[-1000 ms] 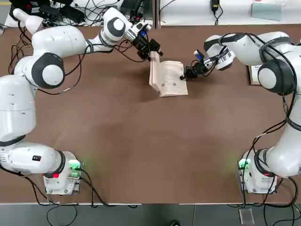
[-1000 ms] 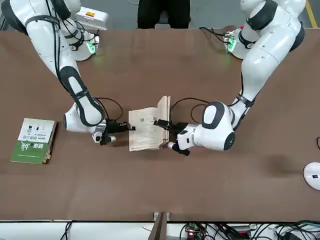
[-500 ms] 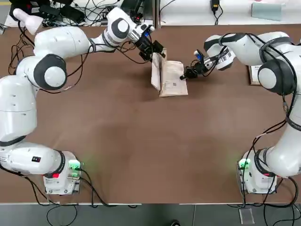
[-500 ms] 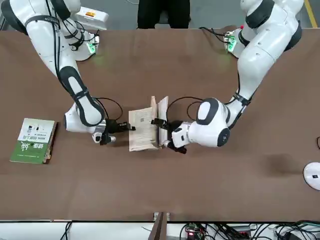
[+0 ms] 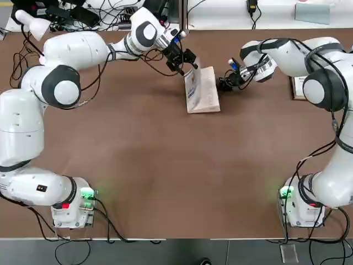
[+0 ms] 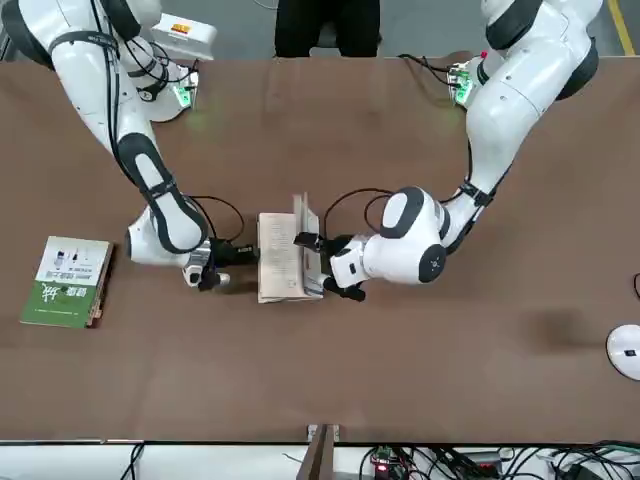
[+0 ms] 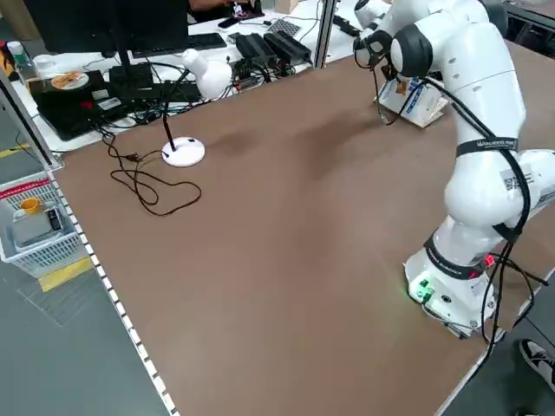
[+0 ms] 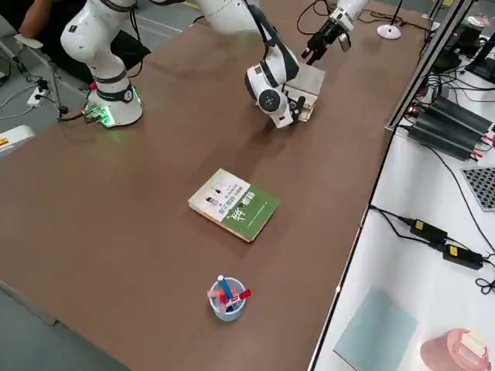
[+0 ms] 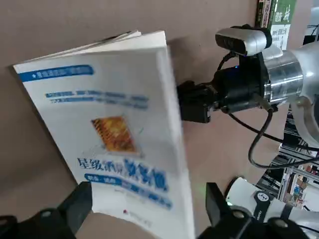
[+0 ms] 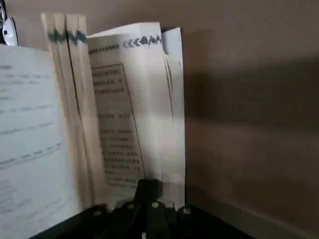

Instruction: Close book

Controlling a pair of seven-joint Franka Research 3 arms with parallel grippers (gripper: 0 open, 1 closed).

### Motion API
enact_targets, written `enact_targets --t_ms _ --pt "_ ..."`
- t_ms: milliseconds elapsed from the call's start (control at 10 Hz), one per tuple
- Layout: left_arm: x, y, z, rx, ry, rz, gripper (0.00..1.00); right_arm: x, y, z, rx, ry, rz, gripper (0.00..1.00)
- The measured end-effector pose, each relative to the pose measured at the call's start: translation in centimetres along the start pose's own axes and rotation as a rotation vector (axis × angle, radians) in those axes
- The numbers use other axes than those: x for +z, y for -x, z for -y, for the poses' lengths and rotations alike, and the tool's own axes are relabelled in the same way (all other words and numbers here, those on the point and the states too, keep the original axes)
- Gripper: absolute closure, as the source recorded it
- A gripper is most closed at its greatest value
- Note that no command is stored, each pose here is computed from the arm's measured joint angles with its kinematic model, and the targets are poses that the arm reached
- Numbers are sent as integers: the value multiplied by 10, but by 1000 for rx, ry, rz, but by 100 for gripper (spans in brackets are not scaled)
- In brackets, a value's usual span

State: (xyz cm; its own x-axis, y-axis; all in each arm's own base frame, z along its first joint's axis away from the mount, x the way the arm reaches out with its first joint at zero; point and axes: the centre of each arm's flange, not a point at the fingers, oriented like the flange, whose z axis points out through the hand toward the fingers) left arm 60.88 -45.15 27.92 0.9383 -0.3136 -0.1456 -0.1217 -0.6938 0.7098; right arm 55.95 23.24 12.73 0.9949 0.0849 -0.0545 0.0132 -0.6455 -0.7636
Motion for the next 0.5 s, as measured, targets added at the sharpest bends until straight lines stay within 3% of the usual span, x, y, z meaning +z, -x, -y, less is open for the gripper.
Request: enact_targets --t_ms 500 --pt "-16 0 -7 63 -93 -29 0 -7 -1 -7 22 -21 6 99"
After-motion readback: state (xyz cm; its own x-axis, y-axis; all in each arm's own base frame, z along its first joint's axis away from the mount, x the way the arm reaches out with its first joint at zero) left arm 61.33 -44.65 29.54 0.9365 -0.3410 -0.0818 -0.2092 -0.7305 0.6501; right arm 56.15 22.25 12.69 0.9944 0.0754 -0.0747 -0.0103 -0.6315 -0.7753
